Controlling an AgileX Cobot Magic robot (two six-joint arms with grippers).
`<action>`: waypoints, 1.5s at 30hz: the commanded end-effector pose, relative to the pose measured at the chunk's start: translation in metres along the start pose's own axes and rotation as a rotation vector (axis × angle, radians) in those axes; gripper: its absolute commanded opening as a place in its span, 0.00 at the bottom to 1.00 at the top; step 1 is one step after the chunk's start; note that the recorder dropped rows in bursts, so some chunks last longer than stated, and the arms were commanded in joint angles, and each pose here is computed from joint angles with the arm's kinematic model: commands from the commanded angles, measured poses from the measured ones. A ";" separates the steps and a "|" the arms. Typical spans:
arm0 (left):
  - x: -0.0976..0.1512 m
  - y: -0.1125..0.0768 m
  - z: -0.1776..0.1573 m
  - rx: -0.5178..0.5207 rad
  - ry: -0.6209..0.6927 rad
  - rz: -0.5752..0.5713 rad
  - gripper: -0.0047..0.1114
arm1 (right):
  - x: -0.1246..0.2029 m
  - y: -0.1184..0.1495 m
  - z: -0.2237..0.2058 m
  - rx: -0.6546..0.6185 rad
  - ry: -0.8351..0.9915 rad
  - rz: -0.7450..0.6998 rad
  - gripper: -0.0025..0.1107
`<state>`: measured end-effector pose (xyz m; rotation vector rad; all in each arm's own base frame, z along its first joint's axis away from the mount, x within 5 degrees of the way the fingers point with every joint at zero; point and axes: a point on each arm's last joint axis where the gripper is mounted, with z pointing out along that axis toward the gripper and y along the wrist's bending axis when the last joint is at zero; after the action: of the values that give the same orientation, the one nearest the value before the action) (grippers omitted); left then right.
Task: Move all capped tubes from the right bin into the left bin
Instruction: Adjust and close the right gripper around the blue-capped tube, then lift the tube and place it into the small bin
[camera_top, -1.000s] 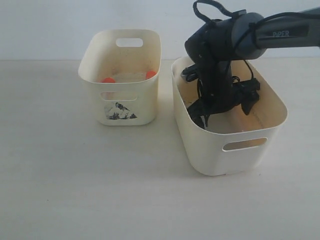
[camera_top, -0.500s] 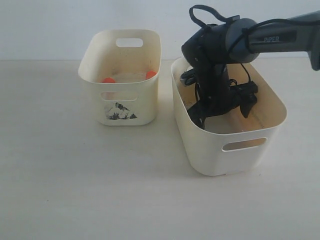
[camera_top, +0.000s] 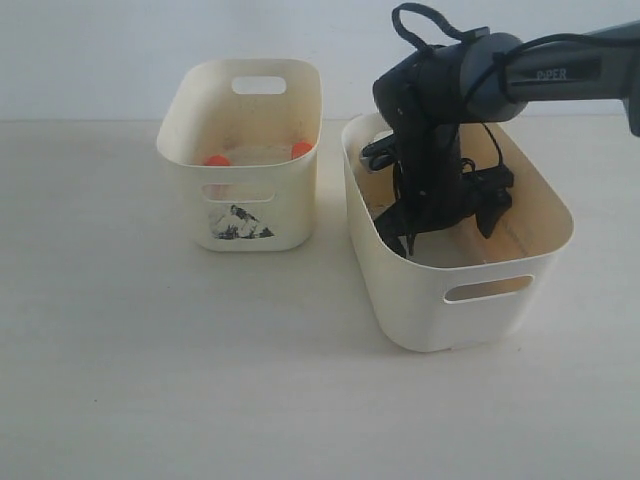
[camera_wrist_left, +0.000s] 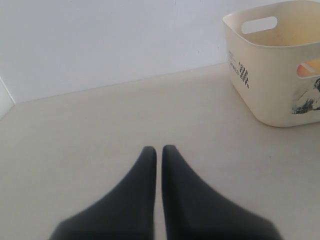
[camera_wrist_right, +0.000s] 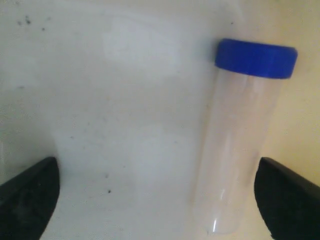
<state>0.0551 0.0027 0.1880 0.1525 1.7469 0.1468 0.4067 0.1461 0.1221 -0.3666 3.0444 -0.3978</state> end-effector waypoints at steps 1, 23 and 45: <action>-0.002 0.000 0.000 0.002 -0.013 -0.017 0.08 | 0.008 0.018 0.032 -0.072 0.094 -0.001 0.95; -0.002 0.000 0.000 0.002 -0.013 -0.017 0.08 | 0.015 0.019 0.031 -0.085 0.168 -0.033 0.02; -0.002 0.000 0.000 0.002 -0.013 -0.017 0.08 | 0.031 -0.025 -0.111 -0.094 -0.125 -0.043 0.02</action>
<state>0.0551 0.0027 0.1880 0.1525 1.7469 0.1468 0.3826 0.1432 0.1933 -0.4351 3.0425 -0.2721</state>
